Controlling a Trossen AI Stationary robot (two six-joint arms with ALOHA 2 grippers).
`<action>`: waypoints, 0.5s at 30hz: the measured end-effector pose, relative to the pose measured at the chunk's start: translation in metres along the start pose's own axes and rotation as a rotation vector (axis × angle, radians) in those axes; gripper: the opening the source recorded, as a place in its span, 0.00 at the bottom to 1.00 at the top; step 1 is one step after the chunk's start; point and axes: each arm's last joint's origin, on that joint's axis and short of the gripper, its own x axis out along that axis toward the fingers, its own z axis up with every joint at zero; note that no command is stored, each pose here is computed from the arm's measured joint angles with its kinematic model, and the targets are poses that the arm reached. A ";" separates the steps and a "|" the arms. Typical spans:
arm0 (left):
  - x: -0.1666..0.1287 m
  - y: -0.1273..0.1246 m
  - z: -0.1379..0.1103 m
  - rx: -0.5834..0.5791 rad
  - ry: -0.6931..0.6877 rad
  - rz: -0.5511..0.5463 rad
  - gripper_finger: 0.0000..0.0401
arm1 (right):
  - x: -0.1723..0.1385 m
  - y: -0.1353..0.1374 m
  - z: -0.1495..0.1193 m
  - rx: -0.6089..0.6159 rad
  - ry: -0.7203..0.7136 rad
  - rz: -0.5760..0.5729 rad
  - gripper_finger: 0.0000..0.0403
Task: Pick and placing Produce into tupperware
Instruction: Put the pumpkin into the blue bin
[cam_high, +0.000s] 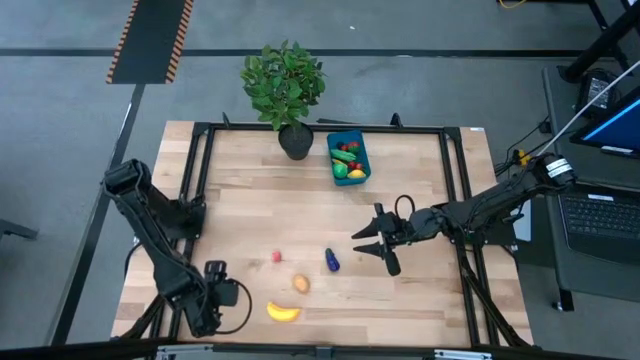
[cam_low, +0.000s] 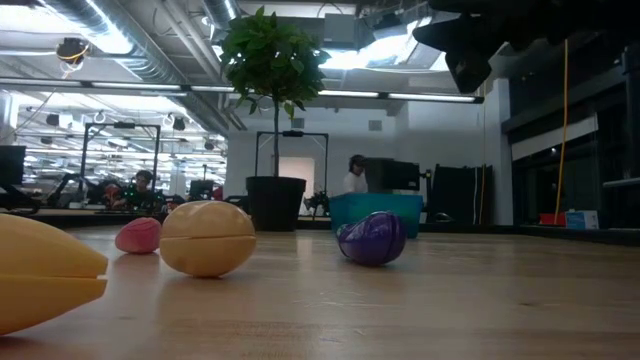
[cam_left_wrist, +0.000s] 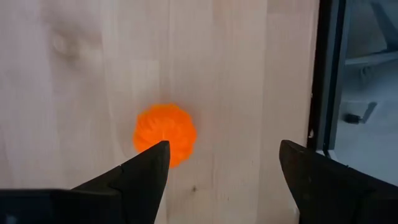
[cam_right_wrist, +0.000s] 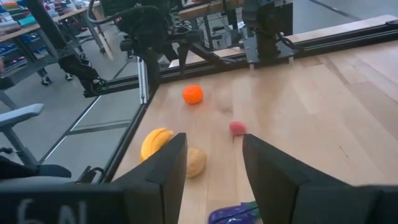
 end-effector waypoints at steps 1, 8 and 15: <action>0.000 -0.001 -0.002 0.006 0.000 -0.002 0.73 | 0.000 0.000 0.000 0.000 -0.001 0.000 0.39; -0.001 -0.005 -0.009 0.036 0.004 -0.008 0.74 | 0.000 0.000 0.000 -0.001 -0.002 0.000 0.39; -0.001 -0.010 -0.007 0.034 -0.021 -0.052 0.73 | 0.000 0.000 0.000 -0.005 -0.002 -0.001 0.39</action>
